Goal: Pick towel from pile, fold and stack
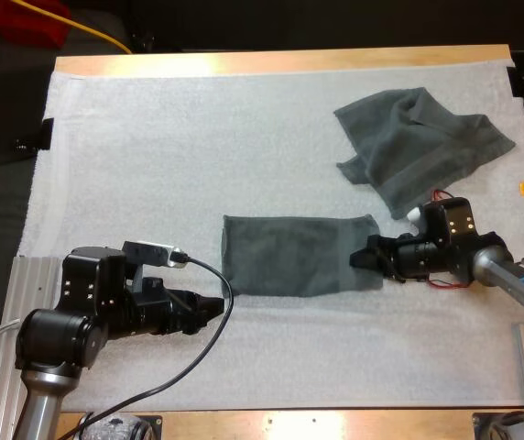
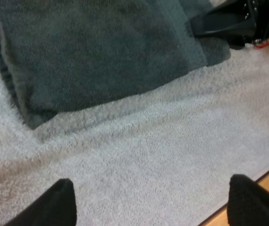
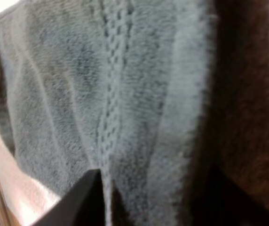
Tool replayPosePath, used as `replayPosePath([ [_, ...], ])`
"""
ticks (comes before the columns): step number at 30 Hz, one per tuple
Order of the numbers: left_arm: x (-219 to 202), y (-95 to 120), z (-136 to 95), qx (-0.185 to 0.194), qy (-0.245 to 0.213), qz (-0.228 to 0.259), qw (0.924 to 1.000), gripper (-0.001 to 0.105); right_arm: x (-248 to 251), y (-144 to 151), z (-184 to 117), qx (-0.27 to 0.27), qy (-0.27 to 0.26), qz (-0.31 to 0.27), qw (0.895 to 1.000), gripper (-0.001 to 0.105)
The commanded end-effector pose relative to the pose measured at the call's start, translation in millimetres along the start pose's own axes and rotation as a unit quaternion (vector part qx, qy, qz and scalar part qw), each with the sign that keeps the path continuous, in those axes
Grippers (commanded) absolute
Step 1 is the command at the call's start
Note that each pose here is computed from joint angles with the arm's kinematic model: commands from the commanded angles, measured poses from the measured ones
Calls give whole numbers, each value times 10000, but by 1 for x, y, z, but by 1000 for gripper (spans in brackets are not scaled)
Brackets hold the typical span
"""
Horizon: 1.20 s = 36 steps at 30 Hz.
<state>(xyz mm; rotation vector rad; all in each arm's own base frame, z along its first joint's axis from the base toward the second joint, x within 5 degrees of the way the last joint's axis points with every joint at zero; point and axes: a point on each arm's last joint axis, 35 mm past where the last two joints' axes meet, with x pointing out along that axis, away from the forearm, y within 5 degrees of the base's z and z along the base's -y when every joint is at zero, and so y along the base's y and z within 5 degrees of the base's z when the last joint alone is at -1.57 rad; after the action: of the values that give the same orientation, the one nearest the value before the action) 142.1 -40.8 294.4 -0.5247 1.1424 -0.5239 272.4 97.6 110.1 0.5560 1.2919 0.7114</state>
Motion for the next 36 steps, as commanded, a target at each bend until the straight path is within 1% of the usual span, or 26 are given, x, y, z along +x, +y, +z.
replayPosePath([
  [1, -2, -3, 0, 66, 3, -90, 9999, 65, 2, -2, -3, 96, 86, -16, 9999, 25],
  [3, -2, -4, 0, 61, 43, -192, 9998, 65, 2, -2, -3, 102, 86, -16, 9999, 8],
  [4, -2, -4, 0, 62, 56, -231, 9997, 65, 2, -2, -3, 102, 86, -16, 9999, 5],
  [5, -2, -4, -1, 61, 79, -303, 9995, 65, 2, -2, -3, 102, 86, -16, 9999, 0],
  [7, -2, -5, -1, 48, 101, -369, 9993, 65, 2, -1, -3, 92, 76, -13, 9999, 2],
  [10, -2, -5, -1, 50, 119, -423, 9990, 65, -2, 2, -2, 12, -1, -77, 10000, 2],
  [13, -2, -6, -1, 50, 148, -511, 9986, 65, -9, 6, -2, -131, -113, -436, 9989, 2],
  [15, -2, -6, -1, 50, 147, -510, 9986, 65, -17, 10, -5, -317, -120, -800, 9962, 2],
  [16, -2, -6, -1, 50, 147, -510, 9986, 65, -19, 11, -5, -383, -139, -892, 9952, 2],
  [20, -2, -6, -1, 50, 147, -510, 9986, 65, -32, 17, -13, -603, 25, -1453, 9875, 2],
  [22, -2, -6, -1, 51, 147, -510, 9986, 65, -38, 20, -13, -746, 115, -1733, 9820, 2],
  [24, -2, -6, -1, 60, 147, -510, 9986, 65, -47, 25, -14, -930, 290, -2155, 9716, 2],
  [25, -2, -6, -1, 60, 147, -510, 9986, 65, -49, 26, -14, -973, 353, -2236, 9692, 2],
  [27, -2, -6, -1, 60, 147, -510, 9986, 65, -58, 32, -12, -1130, 469, -2706, 9549, 2],
  [28, -2, -6, -1, 60, 147, -510, 9986, 65, -61, 34, -11, -1166, 503, -2829, 9507, 2],
  [29, -2, -6, -1, 71, 146, -510, 9986, 65, -66, 37, -9, -1247, 527, -3010, 9440, 2],
  [30, -2, -6, -1, 78, 146, -510, 9986, 65, -71, 40, -7, -1315, 532, -3248, 9351, 2],
  [31, -2, -6, -1, 73, 146, -510, 9986, 65, -74, 42, -6, -1359, 513, -3371, 9302, 2],
  [33, -2, -6, -1, 73, 146, -510, 9986, 65, -83, 49, -1, -1484, 518, -3735, 9142, 2],
  [34, -2, -6, -1, 73, 146, -510, 9986, 65, -85, 50, -1, -1496, 537, -3770, 9125, 2],
  [35, -2, -6, -1, 82, 146, -510, 9986, 65, -88, 53, 1, -1531, 535, -3886, 9070, 2],
  [36, -2, -6, -1, 80, 146, -510, 9986, 65, -90, 55, 3, -1547, 528, -3901, 9062, 2],
])
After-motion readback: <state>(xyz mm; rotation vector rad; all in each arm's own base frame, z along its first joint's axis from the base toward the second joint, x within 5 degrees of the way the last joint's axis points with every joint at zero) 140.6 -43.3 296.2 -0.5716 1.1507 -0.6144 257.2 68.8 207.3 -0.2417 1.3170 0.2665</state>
